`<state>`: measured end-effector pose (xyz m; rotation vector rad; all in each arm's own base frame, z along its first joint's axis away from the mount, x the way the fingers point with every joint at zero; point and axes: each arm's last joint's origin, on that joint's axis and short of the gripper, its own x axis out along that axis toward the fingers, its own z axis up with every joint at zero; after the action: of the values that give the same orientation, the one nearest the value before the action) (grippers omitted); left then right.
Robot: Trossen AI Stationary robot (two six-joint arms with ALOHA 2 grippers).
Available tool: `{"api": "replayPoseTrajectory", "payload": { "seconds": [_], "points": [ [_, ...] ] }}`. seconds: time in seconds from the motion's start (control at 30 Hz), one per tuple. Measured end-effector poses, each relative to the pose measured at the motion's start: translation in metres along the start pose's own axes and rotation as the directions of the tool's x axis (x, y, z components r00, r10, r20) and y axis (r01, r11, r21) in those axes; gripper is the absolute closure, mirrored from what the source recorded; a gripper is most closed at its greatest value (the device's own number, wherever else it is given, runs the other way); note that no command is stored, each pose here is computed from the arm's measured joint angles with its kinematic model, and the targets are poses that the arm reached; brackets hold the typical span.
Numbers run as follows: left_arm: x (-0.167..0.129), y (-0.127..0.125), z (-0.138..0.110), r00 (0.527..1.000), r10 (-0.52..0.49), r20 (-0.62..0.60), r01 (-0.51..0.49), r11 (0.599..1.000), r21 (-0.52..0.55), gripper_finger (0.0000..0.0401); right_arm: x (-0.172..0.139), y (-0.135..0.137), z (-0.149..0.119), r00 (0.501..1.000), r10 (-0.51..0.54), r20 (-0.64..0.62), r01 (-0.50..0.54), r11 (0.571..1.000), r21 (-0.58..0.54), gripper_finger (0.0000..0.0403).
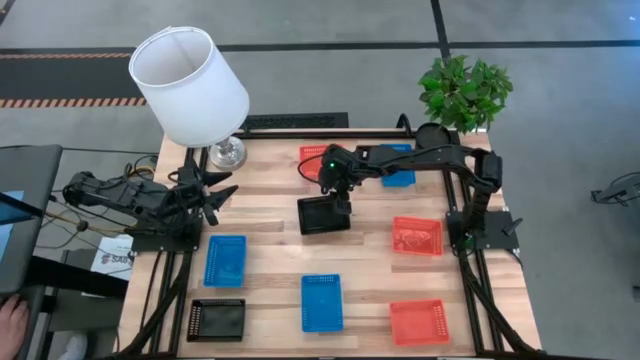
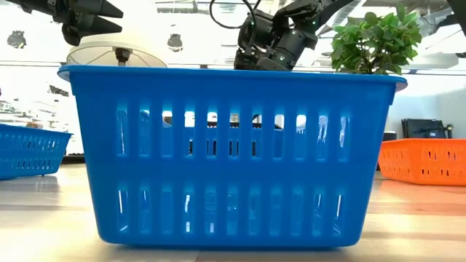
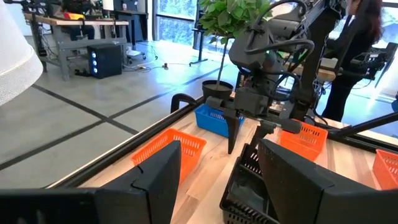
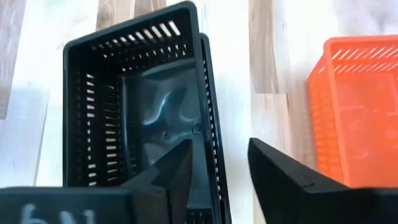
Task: Stack baskets by color
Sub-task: Stack the top left black bin on the top right black bin, then stack the bottom blue bin on the top blue bin
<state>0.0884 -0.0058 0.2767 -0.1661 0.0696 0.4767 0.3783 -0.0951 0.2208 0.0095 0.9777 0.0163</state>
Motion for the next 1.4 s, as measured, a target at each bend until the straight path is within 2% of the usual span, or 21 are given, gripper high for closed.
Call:
{"api": "replayPoseTrajectory", "payload": {
  "seconds": [0.1, 0.23, 0.27, 0.6, 0.8, 1.1, 1.27, 1.4],
  "points": [
    [0.0, 0.0, 0.0, 1.0, 0.0, 0.0, 0.0, 1.0, 0.0, 0.02, 0.003, -0.002, -0.003, 1.0, 0.001, -0.021, -0.001, 1.0, 0.008, 0.029],
    [0.0, 0.0, 0.0, 1.0, 0.0, 0.0, 0.0, 1.0, 0.0, 0.02, 0.002, -0.002, -0.001, 1.0, -0.002, -0.006, 0.002, 1.0, 0.004, 0.038],
    [0.0, 0.0, 0.0, 1.0, 0.0, 0.0, 0.0, 1.0, 0.0, 0.02, 0.002, -0.002, -0.002, 1.0, -0.001, -0.01, 0.001, 1.0, 0.005, 0.039],
    [0.0, 0.0, 0.0, 1.0, 0.0, 0.0, 0.0, 1.0, -0.001, 0.02, 0.006, -0.004, -0.008, 1.0, -0.003, -0.019, 0.004, 0.998, 0.061, 0.0394],
    [0.0, 0.001, -0.003, 1.0, 0.002, -0.023, -0.002, 1.0, -0.007, 0.02, -0.014, 0.003, 0.0, 0.999, 0.016, 0.048, -0.022, 0.992, 0.123, 0.0399],
    [0.008, -0.006, -0.013, 0.992, -0.022, -0.127, 0.028, 0.999, 0.047, 0.02, -0.066, 0.048, 0.017, 0.98, 0.064, 0.187, -0.102, 0.974, 0.2, 0.0375],
    [0.014, -0.013, -0.019, 0.98, -0.052, -0.19, 0.077, 0.989, 0.126, 0.02, -0.066, 0.081, 0.019, 0.975, 0.129, 0.178, -0.166, 0.964, 0.209, 0.0366],
    [0.017, -0.017, -0.022, 0.965, -0.11, -0.236, 0.153, 0.973, 0.171, 0.02, -0.063, 0.107, 0.015, 0.976, 0.176, 0.129, -0.201, 0.955, 0.218, 0.0355]
  ]
}}
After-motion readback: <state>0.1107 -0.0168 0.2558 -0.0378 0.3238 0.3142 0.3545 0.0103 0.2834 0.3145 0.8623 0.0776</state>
